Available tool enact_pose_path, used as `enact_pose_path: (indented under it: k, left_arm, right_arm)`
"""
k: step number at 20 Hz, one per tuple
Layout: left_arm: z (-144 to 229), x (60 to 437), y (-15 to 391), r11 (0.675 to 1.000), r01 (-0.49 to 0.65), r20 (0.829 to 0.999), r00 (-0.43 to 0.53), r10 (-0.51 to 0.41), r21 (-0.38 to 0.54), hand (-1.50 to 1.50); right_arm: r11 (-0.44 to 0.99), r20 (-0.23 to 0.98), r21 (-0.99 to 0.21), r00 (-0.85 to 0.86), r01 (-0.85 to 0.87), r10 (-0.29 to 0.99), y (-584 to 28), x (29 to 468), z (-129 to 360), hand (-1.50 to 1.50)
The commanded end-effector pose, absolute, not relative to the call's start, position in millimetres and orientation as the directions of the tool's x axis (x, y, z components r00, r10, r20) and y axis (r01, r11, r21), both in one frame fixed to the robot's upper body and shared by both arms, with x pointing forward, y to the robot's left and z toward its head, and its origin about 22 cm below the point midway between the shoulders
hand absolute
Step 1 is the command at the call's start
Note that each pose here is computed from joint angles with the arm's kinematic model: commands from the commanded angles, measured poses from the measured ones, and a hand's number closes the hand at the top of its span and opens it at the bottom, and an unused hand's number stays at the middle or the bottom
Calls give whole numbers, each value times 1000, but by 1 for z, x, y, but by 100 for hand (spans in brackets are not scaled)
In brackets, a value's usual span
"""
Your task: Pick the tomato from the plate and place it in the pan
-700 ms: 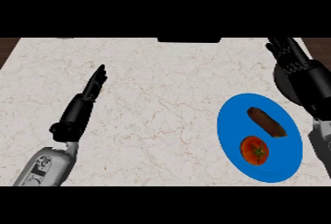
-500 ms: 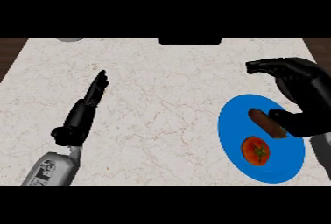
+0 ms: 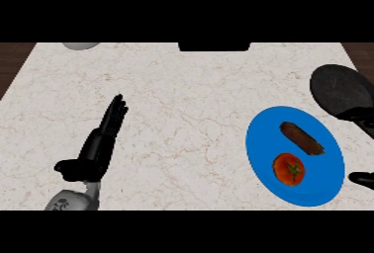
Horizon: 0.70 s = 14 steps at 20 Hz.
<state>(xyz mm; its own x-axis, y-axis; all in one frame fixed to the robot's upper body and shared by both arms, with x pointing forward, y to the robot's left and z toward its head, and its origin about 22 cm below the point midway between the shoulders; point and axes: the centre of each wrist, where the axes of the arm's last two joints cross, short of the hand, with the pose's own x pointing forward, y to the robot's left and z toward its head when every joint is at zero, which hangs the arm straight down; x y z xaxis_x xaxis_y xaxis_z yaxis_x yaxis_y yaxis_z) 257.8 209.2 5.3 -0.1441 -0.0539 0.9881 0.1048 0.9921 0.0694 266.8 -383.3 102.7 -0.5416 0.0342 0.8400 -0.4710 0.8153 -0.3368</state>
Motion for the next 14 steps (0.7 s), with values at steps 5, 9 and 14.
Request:
enact_pose_path:
  k: [5,9,14]
  left_arm:
    - [8,247,199,991,125,992,-127,-27,43,0]
    - [29,250,208,992,114,990,-141,-30,46,0]
    - [10,243,194,991,130,992,-125,-19,35,0]
  right_arm:
    - [712,724,-555,-671,-429,161,-450,255,109,-150]
    - [590,679,-680,-678,-435,283,-425,266,115,-150]
    - [401,572,-813,-707,-422,416,-379,271,136,-150]
